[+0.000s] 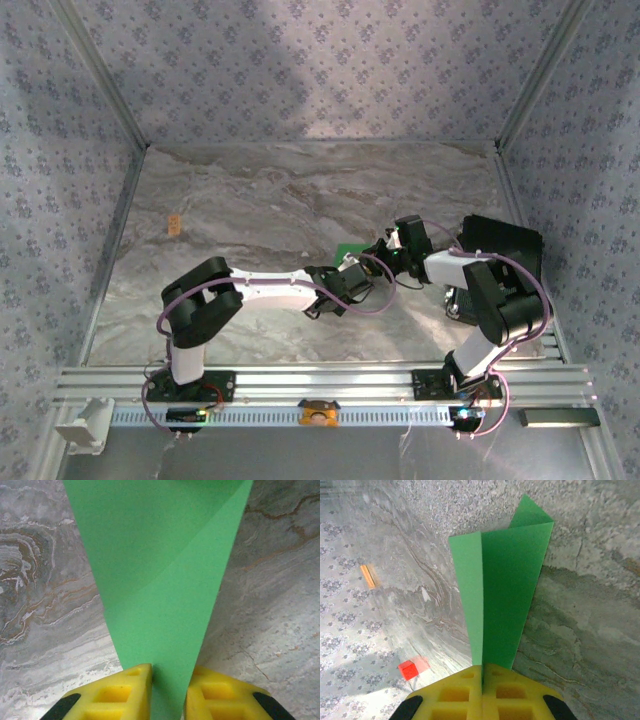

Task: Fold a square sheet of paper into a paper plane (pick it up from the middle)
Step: Fold the wing for the fifth time at the center of the table.

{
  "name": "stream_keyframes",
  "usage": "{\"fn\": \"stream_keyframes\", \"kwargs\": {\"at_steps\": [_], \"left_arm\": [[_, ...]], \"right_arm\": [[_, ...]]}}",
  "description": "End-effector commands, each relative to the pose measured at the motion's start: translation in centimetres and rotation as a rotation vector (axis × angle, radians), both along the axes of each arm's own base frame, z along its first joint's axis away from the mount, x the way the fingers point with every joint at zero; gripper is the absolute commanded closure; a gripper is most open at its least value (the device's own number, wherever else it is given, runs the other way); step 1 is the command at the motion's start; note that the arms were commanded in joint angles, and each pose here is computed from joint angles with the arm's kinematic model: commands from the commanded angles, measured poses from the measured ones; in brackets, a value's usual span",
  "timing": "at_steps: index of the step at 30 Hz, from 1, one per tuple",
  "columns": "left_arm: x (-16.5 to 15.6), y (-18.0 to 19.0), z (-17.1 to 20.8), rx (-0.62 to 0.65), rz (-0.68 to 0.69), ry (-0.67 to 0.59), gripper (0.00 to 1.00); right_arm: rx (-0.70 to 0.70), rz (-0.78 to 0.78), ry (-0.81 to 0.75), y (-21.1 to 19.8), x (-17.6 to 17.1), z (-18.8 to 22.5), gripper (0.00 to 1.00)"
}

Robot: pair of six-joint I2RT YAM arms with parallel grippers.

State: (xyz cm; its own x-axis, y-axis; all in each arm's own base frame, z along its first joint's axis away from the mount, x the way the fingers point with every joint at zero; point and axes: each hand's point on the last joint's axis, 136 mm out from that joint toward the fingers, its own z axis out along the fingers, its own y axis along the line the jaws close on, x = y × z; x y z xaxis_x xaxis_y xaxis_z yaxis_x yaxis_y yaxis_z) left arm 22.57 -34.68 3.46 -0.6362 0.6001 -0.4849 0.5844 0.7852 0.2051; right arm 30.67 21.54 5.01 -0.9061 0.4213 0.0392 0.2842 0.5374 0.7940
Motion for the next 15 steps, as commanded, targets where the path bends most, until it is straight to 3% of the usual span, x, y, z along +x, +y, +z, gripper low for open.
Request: {"fn": "stream_keyframes", "kwargs": {"at_steps": [1,15], "left_arm": [[0.11,-0.44,1.32,-0.027,-0.001,-0.034,0.77],[0.17,-0.54,1.26,-0.028,0.005,-0.034,0.82]], "right_arm": [[0.003,-0.004,-0.004,0.27,0.29,0.82,0.98],[0.0,0.0,0.001,0.38,0.09,0.66,0.97]]}}
